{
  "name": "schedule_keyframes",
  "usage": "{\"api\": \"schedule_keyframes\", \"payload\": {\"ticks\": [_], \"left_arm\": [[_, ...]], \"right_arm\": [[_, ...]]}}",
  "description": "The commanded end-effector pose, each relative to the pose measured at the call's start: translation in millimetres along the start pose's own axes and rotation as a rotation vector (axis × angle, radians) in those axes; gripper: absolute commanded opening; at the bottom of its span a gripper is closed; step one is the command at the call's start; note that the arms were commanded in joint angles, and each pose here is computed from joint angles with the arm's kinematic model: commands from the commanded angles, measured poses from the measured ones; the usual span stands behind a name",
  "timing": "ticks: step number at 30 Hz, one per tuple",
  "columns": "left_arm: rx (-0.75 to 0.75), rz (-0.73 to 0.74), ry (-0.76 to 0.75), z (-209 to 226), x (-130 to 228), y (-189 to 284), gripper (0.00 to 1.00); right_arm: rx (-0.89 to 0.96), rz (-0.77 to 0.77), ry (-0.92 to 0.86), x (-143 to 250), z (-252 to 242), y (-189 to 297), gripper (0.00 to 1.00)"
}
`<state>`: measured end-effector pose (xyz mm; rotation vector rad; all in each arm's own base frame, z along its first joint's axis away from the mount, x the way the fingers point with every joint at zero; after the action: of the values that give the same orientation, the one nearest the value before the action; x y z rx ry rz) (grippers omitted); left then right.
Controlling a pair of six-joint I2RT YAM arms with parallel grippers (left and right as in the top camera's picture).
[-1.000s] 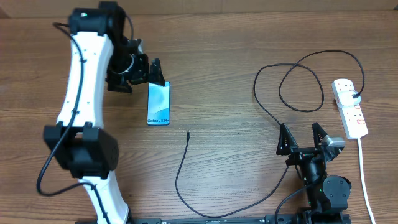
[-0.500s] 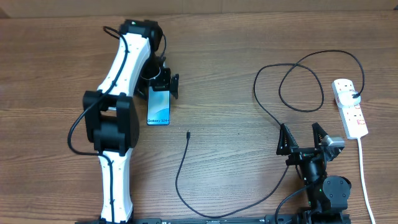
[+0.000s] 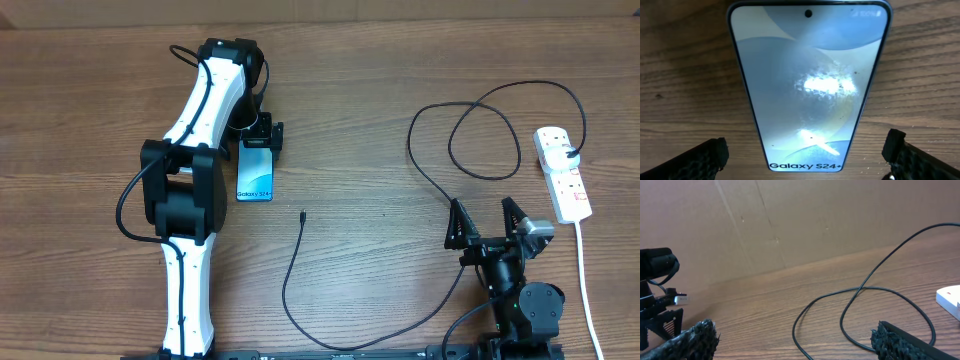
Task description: Plug charger to phone and switch on socket
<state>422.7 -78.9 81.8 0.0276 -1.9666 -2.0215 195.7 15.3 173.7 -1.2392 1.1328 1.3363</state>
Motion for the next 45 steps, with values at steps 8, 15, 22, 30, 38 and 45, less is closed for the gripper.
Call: {"api": "schedule_keyframes", "payload": {"ticks": [8, 15, 22, 30, 38, 45], "left_arm": [[-0.025, 0.016, 0.036, 4, 1, -4, 0.83], [-0.027, 0.016, 0.051, 5, 2, -4, 0.14], [-0.041, 0.046, 0.088, 7, 7, -5, 0.04], [-0.062, 0.099, 0.090, 11, 16, -23, 0.04], [-0.022, 0.133, 0.094, 6, 20, -40, 0.12], [0.095, 0.170, 0.095, -8, 22, -39, 0.07]], "right_arm": [[0.007, -0.004, -0.006, 2, -1, 0, 1.00], [0.007, -0.004, -0.006, 2, -1, 0, 1.00], [0.007, -0.004, -0.006, 2, -1, 0, 1.00], [0.007, -0.004, -0.006, 2, -1, 0, 1.00], [0.007, -0.004, -0.006, 2, -1, 0, 1.00], [0.007, -0.004, -0.006, 2, -1, 0, 1.00]]}}
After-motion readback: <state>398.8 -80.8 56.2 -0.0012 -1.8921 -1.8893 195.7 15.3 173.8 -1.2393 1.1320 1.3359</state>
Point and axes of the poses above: each gripper's point midway between its finger pads, its own y axis back along the fingers, its own z axis along the line the jaws close on, x = y × z, the point moved 5 cm from there along y, back along the fingers, and after that the axes turned 13 degrees about y, right-handed, at the moved point
